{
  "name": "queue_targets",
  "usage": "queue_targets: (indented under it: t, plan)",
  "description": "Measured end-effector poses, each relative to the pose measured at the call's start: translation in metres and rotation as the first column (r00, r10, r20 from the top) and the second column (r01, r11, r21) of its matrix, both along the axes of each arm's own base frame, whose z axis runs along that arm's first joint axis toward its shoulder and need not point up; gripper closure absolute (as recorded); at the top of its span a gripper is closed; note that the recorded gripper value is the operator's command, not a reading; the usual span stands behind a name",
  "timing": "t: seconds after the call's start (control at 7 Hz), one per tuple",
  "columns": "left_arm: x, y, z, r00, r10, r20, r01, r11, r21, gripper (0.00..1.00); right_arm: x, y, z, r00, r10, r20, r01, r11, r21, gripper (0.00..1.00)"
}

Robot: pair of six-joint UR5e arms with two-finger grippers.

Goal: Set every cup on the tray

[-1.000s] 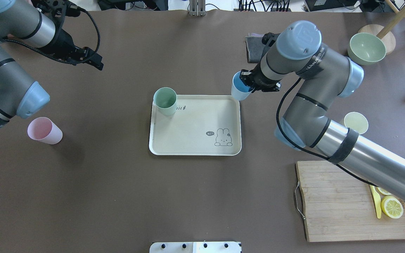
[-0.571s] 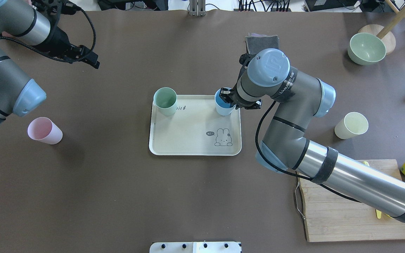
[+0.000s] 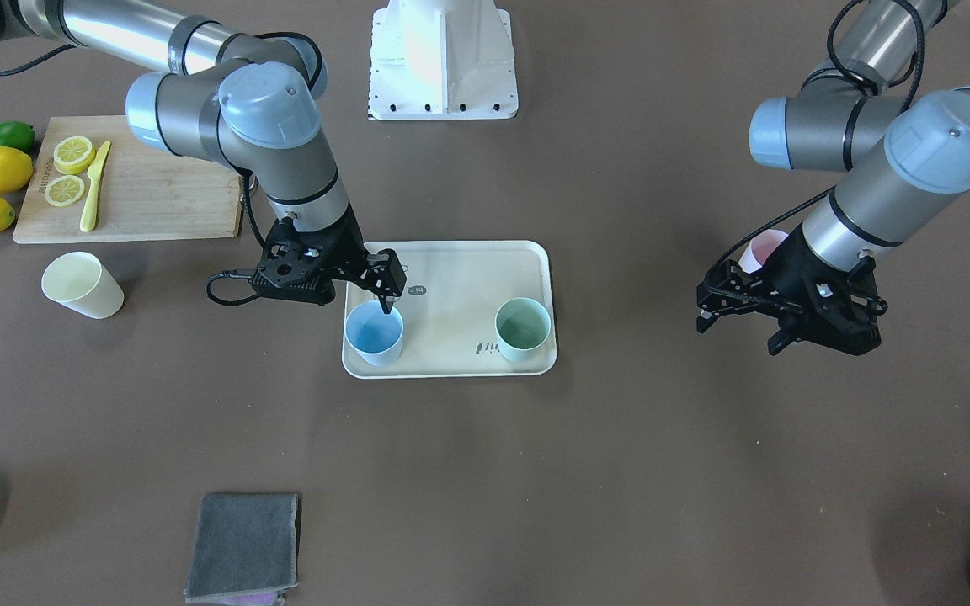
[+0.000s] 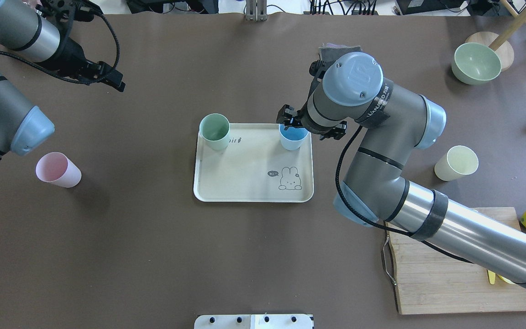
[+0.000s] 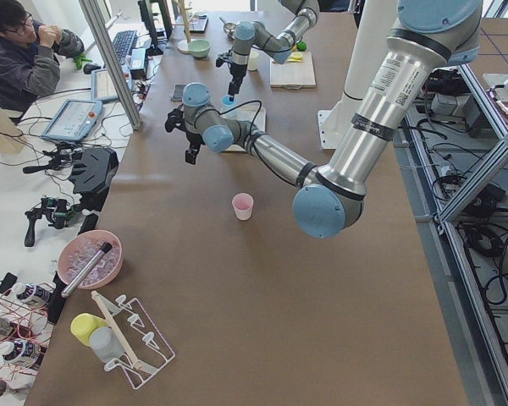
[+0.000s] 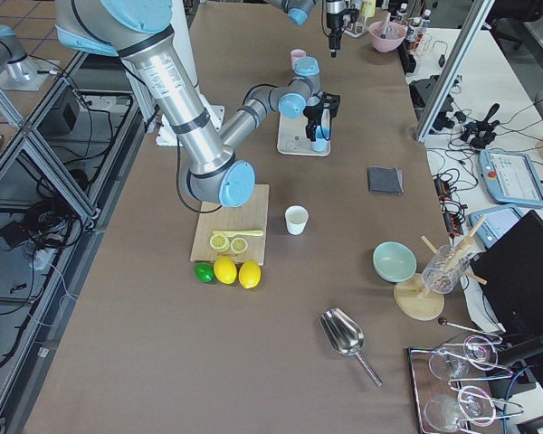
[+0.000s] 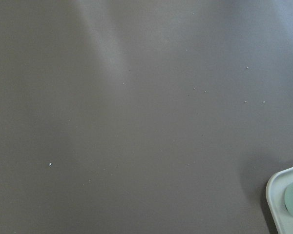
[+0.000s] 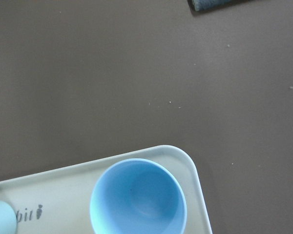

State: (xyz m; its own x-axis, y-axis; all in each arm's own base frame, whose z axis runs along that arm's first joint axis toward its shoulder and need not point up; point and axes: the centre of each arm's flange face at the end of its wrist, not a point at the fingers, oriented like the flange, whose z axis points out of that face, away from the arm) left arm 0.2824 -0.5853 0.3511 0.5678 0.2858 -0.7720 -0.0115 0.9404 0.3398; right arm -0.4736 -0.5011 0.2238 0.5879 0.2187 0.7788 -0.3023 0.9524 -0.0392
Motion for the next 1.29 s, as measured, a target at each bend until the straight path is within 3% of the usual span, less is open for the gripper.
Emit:
queue_targets:
  t: [0.29, 0.71, 1.14, 1.29]
  plan:
    - [-0.032, 0.047, 0.045, 0.999, -0.019, 0.04, 0.02, 1.0, -0.022, 0.01, 0.056, -0.014, -0.012, 0.998, -0.049, -0.044, 0.05, 0.998, 0.027, 0.0]
    - [-0.07, 0.105, 0.137, 0.987, -0.037, 0.154, 0.043, 0.998, -0.035, 0.01, 0.151, -0.056, 0.039, 0.981, -0.152, -0.118, 0.164, 0.981, 0.103, 0.0]
    - [-0.06, 0.128, 0.171, 0.986, 0.004, 0.168, 0.004, 0.999, -0.05, 0.02, 0.223, -0.062, 0.085, 0.965, -0.215, -0.148, 0.238, 0.958, 0.159, 0.0]
    - [-0.051, 0.132, 0.171, 0.986, 0.02, 0.167, -0.012, 0.999, -0.051, 0.1, 0.233, -0.063, 0.09, 0.963, -0.222, -0.152, 0.247, 0.955, 0.166, 0.0]
